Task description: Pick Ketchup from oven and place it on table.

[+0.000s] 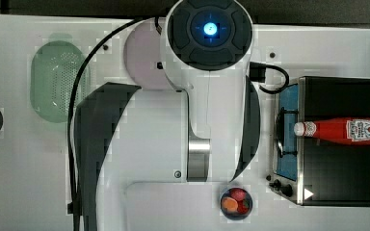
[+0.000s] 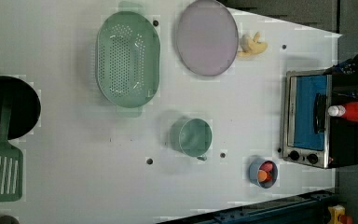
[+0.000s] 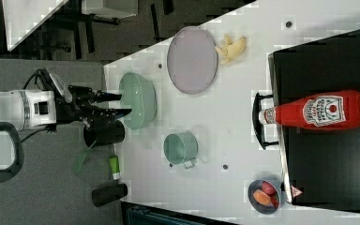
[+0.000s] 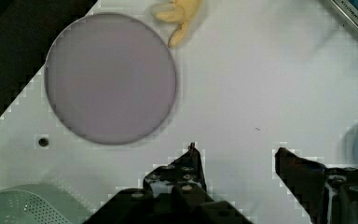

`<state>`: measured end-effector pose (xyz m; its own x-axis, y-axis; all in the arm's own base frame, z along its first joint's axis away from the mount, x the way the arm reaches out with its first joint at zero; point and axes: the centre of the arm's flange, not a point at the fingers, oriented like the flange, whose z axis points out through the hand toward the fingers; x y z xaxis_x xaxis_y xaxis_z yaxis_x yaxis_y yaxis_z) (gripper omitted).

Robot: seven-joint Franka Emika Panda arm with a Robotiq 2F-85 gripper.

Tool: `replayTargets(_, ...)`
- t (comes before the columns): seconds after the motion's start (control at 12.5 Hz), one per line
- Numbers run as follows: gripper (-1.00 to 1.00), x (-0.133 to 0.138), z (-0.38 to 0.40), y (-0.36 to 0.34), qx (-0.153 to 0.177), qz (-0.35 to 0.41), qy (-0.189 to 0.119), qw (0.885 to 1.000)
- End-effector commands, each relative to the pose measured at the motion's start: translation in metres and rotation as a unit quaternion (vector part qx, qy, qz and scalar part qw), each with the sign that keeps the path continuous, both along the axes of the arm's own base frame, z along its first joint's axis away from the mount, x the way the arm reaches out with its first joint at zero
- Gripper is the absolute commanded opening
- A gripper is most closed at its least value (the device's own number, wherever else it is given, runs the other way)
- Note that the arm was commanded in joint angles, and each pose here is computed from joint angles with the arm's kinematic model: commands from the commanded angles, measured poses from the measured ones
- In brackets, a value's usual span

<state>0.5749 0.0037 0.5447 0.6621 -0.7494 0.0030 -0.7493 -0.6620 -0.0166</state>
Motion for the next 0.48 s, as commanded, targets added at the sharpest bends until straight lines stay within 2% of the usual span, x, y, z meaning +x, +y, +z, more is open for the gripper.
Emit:
replayTargets(0.08,0.49,-0.062,0.052,-0.061,-0.009,-0.036,0.006,0.999)
replayTargets(0.16,1.00,-0.061,0.049,-0.069,-0.008,-0.043,0.008,0.999)
replayTargets(0.48,1.00,-0.062,0.027,-0.131,-0.001,-0.099,0.027,0.995)
